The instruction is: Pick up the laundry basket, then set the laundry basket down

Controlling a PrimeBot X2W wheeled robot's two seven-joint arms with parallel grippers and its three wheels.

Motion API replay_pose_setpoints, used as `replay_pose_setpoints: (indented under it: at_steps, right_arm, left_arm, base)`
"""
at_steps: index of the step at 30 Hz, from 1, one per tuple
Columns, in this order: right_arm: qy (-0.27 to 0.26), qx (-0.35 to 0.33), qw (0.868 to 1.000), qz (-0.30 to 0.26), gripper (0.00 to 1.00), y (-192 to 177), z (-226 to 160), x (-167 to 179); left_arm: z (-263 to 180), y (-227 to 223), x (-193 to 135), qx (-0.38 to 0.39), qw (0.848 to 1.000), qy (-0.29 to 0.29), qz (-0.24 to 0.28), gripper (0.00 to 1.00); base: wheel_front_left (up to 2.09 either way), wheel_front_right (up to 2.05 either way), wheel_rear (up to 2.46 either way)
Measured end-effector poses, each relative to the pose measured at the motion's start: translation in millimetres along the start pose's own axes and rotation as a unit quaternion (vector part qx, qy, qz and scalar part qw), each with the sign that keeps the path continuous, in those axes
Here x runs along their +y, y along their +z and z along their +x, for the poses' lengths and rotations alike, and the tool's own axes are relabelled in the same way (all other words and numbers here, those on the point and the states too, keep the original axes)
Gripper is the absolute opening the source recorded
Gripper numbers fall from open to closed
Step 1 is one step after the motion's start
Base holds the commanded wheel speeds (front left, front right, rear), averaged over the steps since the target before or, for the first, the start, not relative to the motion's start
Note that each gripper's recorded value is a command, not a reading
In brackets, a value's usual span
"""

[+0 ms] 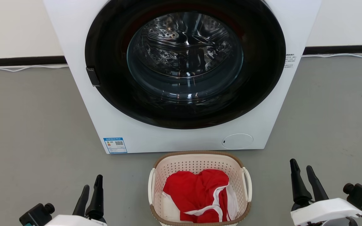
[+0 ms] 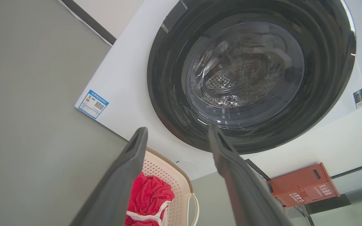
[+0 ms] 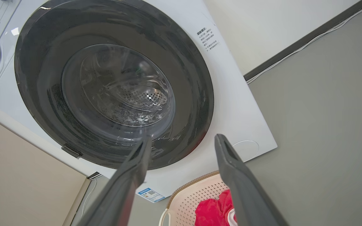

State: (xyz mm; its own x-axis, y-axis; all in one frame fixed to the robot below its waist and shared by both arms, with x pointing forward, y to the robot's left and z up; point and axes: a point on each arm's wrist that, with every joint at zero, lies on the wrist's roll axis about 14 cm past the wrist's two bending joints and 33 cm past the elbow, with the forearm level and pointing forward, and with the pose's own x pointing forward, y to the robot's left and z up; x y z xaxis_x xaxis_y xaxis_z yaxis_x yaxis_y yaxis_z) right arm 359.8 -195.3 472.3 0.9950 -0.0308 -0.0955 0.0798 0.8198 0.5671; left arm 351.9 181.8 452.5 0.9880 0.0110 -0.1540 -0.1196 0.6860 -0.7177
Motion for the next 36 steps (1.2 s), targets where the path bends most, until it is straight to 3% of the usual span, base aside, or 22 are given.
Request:
replay_pose_setpoints:
  at_steps: [16, 36]
  right_arm:
    - [0.010, -0.007, 0.994, -0.104, 1.00, 0.4, -1.7, 2.2]
    - [0.026, -0.007, 0.973, -0.229, 1.00, -4.5, -5.3, 4.0]
  left_arm:
    - [-3.6, 3.0, 0.1, -0.011, 0.994, -0.008, 0.110, 1.00]
    - [-6.4, 6.5, -6.1, -0.026, 0.970, -0.028, 0.239, 1.00]
  base:
    - [0.00, 0.00, 0.00]
    - [0.00, 0.00, 0.00]
